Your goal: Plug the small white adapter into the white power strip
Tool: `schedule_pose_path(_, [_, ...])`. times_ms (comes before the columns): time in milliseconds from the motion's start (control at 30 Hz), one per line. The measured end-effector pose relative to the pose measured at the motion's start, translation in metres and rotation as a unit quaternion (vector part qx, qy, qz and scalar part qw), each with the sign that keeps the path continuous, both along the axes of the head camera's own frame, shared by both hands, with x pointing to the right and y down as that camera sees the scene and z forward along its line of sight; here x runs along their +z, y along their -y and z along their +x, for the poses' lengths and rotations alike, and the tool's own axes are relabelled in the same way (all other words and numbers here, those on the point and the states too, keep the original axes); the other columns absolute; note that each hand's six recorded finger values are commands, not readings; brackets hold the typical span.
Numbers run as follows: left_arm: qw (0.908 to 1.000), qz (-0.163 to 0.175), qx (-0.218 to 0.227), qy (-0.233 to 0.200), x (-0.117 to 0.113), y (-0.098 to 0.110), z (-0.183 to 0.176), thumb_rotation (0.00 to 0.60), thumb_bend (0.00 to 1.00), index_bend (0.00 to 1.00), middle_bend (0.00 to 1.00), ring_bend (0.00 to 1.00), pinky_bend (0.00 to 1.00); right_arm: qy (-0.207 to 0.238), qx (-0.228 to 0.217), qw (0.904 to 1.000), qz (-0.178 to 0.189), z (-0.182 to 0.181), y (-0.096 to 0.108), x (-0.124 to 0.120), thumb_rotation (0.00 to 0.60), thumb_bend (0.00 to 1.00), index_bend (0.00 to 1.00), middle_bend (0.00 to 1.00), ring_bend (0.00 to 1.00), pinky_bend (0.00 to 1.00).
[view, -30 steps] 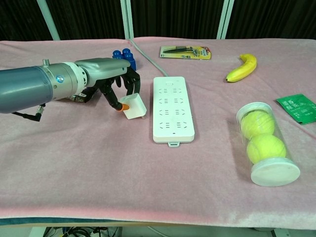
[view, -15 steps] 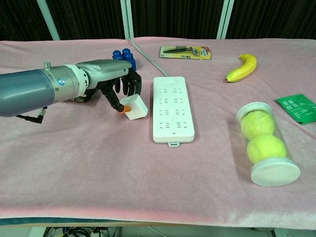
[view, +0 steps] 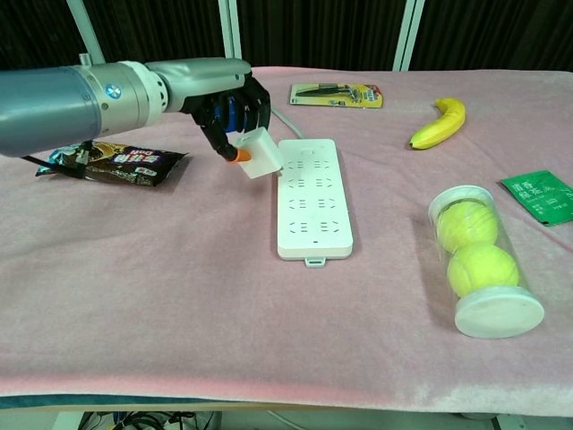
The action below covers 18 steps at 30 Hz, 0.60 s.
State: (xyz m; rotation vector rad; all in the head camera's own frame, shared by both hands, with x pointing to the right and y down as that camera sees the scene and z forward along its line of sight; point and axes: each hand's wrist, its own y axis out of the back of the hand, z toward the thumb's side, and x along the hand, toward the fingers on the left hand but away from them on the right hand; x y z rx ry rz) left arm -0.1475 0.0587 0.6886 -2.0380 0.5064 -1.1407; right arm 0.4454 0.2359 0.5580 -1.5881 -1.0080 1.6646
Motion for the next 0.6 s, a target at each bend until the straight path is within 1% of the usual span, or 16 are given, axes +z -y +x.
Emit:
schedule_pose_path(167, [0.9998,-0.014,0.008,0.008,-0.008,0.013,0.015,0.6,0.39,0.56,0.57,0.38,0.4,-0.001,0.001,1.0,-0.002,0.0,0.0,0.0,0.6,0.2,0.03,0.04,0.13,0.15])
schedule_pose_path(233, [0.9996,-0.013,0.019,0.018,-0.012,0.019,0.023,0.6,0.39,0.56,0.57,0.38,0.4,-0.002,0.001,1.0,-0.002,0.001,0.0,0.0,0.6,0.2,0.03,0.04,0.13,0.15])
schedule_pose_path(400, [0.997,0.006,0.051,0.059,-0.018,0.03,0.042,0.6,0.39,0.58,0.57,0.38,0.39,-0.002,0.002,1.0,-0.005,0.001,0.0,0.001,0.6,0.2,0.03,0.04,0.13,0.15])
schedule_pose_path(600, [0.9909,0.009,0.075,0.111,-0.017,0.035,0.061,0.6,0.4,0.6,0.58,0.38,0.38,-0.004,0.004,1.0,-0.005,0.002,0.0,0.001,0.6,0.2,0.03,0.04,0.13,0.15])
